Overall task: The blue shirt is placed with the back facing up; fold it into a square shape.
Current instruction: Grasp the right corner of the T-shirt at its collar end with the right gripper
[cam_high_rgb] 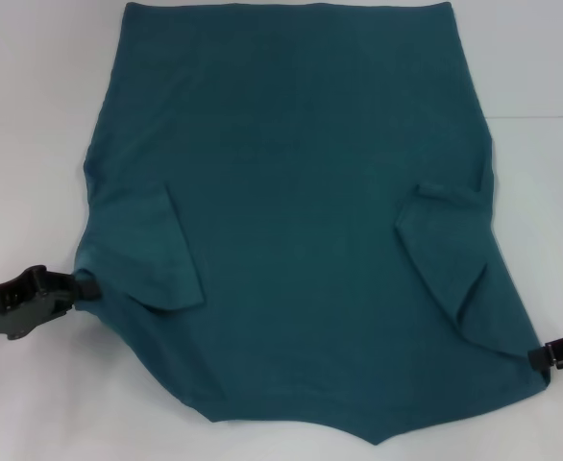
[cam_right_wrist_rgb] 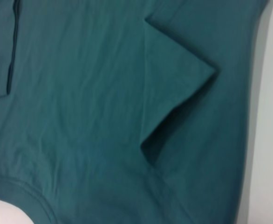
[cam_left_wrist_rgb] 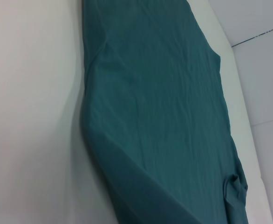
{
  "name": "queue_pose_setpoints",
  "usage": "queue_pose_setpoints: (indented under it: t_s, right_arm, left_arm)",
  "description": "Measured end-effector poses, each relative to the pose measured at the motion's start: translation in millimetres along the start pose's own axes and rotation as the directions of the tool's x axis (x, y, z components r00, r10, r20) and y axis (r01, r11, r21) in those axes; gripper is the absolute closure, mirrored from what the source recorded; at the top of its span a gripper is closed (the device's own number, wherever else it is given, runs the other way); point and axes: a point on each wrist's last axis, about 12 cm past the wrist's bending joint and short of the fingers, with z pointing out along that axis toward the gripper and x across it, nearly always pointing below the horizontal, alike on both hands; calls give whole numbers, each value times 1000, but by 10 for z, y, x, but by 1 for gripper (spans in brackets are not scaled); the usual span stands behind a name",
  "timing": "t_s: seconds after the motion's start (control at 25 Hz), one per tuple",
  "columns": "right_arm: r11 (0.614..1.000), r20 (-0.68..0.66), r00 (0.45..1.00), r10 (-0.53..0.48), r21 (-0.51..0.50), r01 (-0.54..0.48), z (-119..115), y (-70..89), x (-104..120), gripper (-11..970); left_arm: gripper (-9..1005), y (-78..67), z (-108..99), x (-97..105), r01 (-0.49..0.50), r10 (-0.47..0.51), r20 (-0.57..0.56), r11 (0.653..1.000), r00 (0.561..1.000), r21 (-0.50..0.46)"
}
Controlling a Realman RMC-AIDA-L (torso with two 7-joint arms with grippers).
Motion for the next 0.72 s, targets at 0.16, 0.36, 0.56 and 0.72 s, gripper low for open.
queue_pose_setpoints:
  t_s: [0.16, 0.36, 0.56, 0.72]
  right_arm:
    - [1000, -5, 1000, 4, -1, -4, 34, 14, 3, 486]
    - [1000, -13, 1000, 9, -3, -9, 57, 28, 6, 493]
    - [1000, -30, 1000, 1, -6, -1, 115, 61, -8, 501]
    - [1000, -32, 999, -7, -9, 6, 169, 96, -34, 507]
  left_arm:
    - [962, 4, -4, 2, 2, -2, 2, 1000, 1000, 0]
    - [963, 4, -7, 2, 3, -3, 5, 1000, 1000, 2]
    - [963, 6, -8, -4, 4, -4, 10, 1000, 1000, 1]
    - [963, 9, -8, -1, 6, -6, 11, 1000, 1000, 0]
